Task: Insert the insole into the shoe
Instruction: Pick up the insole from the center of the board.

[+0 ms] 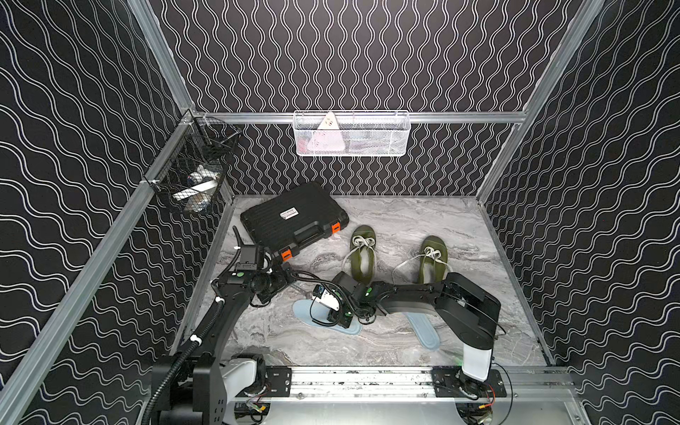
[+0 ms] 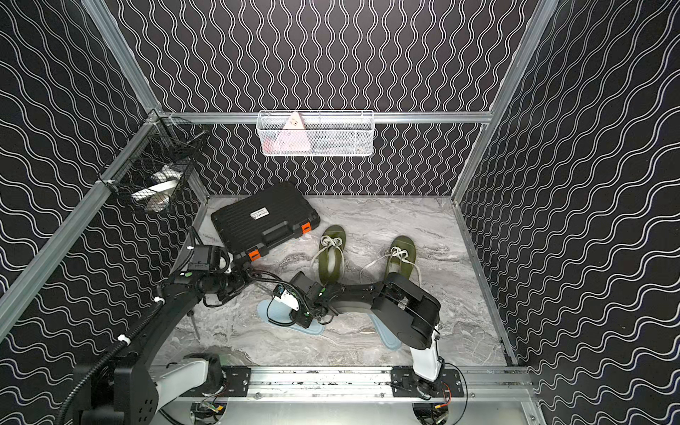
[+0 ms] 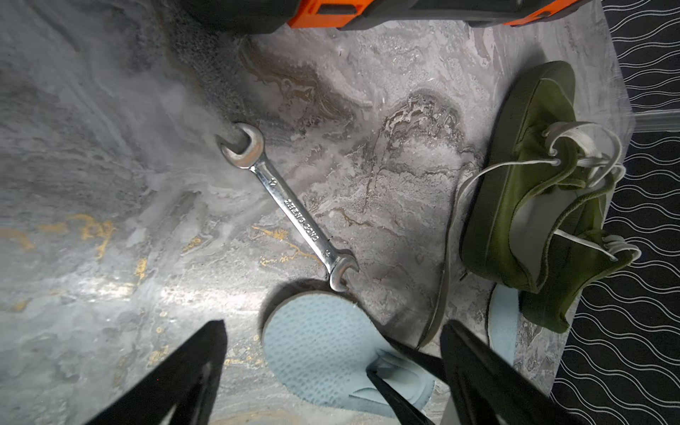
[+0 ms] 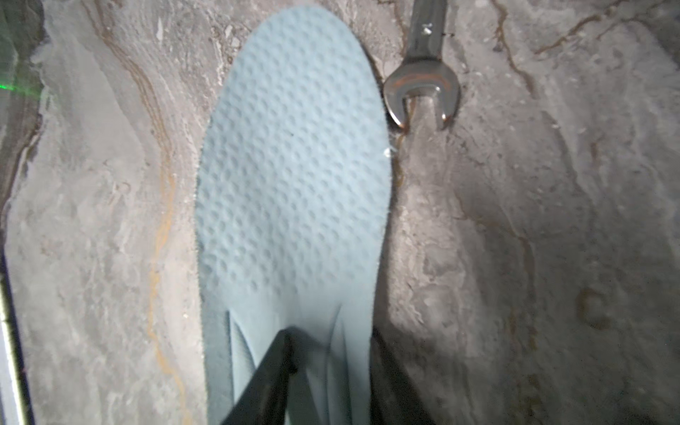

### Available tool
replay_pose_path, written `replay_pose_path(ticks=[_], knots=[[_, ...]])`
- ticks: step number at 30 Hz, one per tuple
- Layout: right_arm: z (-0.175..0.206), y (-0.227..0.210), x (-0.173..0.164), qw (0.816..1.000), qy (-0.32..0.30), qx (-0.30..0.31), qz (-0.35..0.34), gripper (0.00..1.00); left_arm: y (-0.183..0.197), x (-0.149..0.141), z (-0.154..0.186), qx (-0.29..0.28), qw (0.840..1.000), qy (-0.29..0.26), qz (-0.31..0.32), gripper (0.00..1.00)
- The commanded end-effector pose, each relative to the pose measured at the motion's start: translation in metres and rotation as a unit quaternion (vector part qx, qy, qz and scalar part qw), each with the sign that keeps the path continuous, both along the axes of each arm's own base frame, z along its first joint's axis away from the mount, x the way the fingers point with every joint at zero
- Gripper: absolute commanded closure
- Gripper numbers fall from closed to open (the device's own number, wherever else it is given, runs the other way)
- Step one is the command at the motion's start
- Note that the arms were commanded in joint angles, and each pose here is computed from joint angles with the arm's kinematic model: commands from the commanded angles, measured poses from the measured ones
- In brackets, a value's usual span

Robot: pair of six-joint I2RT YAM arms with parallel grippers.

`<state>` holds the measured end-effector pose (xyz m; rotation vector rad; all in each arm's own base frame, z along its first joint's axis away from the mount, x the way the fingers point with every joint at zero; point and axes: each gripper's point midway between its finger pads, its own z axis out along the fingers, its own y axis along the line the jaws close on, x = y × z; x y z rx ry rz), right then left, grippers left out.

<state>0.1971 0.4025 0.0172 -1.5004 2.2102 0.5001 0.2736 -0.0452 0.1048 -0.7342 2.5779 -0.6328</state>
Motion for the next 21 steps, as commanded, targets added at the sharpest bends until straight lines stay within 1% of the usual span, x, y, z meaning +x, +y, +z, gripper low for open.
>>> replay_pose_path(ticks=[1,3,7,11,14,18,21], knots=[[-0.005,-0.014,0.004,0.999,-0.013,-0.026,-0.014,0.82,-0.002,0.001,0.003,-0.006,1.000,-0.003,-0.004,0.05],[0.001,-0.014,0.006,0.999,-0.019,-0.018,-0.024,0.92,-0.003,0.002,0.006,-0.009,1.000,-0.003,-0.005,0.05],[0.007,-0.019,0.013,0.998,-0.034,-0.011,-0.054,0.99,-0.001,0.003,0.009,-0.008,1.000,-0.007,0.000,0.05],[0.020,-0.023,0.018,0.996,-0.046,0.007,-0.078,1.00,-0.007,0.007,0.013,-0.031,0.999,-0.010,-0.007,0.06],[0.032,-0.028,0.028,0.992,-0.043,0.027,-0.111,1.00,-0.012,0.013,0.022,-0.047,0.998,-0.029,-0.011,0.09],[0.055,-0.041,0.050,0.981,-0.021,0.068,-0.178,1.00,-0.017,0.025,0.039,-0.062,0.996,-0.062,-0.022,0.09],[0.077,-0.053,0.068,0.968,-0.006,0.100,-0.228,1.00,-0.022,0.036,0.051,-0.082,0.992,-0.089,-0.024,0.10]])
